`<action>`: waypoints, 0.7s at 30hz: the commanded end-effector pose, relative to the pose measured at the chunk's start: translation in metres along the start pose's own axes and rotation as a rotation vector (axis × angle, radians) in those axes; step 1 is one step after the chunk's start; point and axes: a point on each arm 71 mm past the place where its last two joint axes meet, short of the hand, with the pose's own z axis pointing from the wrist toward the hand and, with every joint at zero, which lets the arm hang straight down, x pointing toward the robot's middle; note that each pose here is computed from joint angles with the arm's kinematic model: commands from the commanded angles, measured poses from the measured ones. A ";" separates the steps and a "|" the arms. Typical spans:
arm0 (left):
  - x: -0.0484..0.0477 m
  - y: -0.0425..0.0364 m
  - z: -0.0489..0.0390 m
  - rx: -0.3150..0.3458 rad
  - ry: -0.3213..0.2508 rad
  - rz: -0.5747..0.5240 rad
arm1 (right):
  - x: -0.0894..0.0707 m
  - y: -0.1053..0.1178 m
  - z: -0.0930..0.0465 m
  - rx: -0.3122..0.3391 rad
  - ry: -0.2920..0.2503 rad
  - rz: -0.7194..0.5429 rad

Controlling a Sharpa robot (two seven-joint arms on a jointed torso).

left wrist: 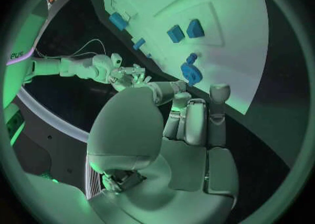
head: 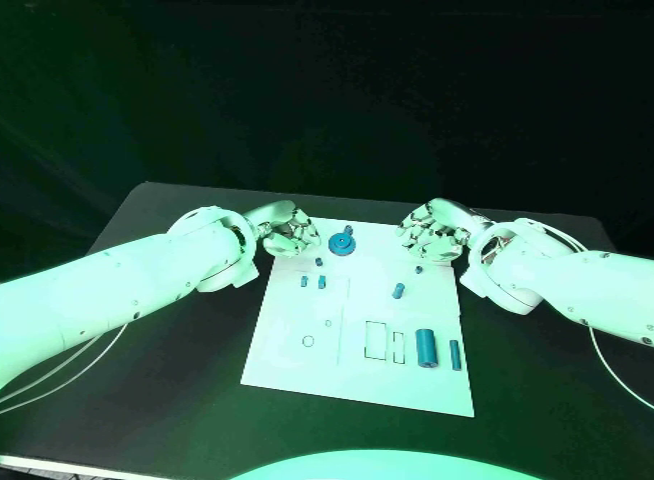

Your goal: Assemble the parts on the task board

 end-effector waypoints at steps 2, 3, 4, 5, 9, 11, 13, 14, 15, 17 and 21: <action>-0.0168 0.0033 -0.0097 0.048 -0.145 -0.309 | 0.000 -0.003 -0.002 0.000 0.028 -0.055; -0.0194 0.0047 -0.0129 0.053 -0.160 -0.361 | 0.000 -0.003 -0.003 -0.001 0.028 -0.074; -0.0215 0.0058 -0.0161 0.057 -0.171 -0.410 | 0.000 -0.003 -0.004 -0.004 0.029 -0.094; -0.0228 0.0063 -0.0187 0.061 -0.178 -0.447 | 0.000 -0.003 -0.005 -0.005 0.030 -0.110; -0.0260 0.0067 -0.0279 0.077 -0.191 -0.569 | 0.000 -0.003 -0.006 -0.010 0.032 -0.170; -0.0268 0.0059 -0.0329 0.085 -0.194 -0.624 | 0.000 -0.003 -0.007 -0.013 0.032 -0.207; -0.0272 0.0049 -0.0378 0.095 -0.198 -0.669 | 0.000 -0.003 -0.008 -0.014 0.034 -0.248; -0.0270 0.0045 -0.0402 0.100 -0.199 -0.689 | 0.000 -0.003 -0.008 -0.014 0.036 -0.267; -0.0265 0.0042 -0.0422 0.104 -0.200 -0.704 | 0.001 -0.003 -0.009 -0.014 0.038 -0.282; -0.0245 0.0040 -0.0468 0.112 -0.201 -0.739 | 0.001 -0.003 -0.010 -0.009 0.044 -0.310; -0.0222 0.0052 -0.0560 0.126 -0.208 -0.784 | 0.004 -0.004 -0.012 0.016 0.072 -0.350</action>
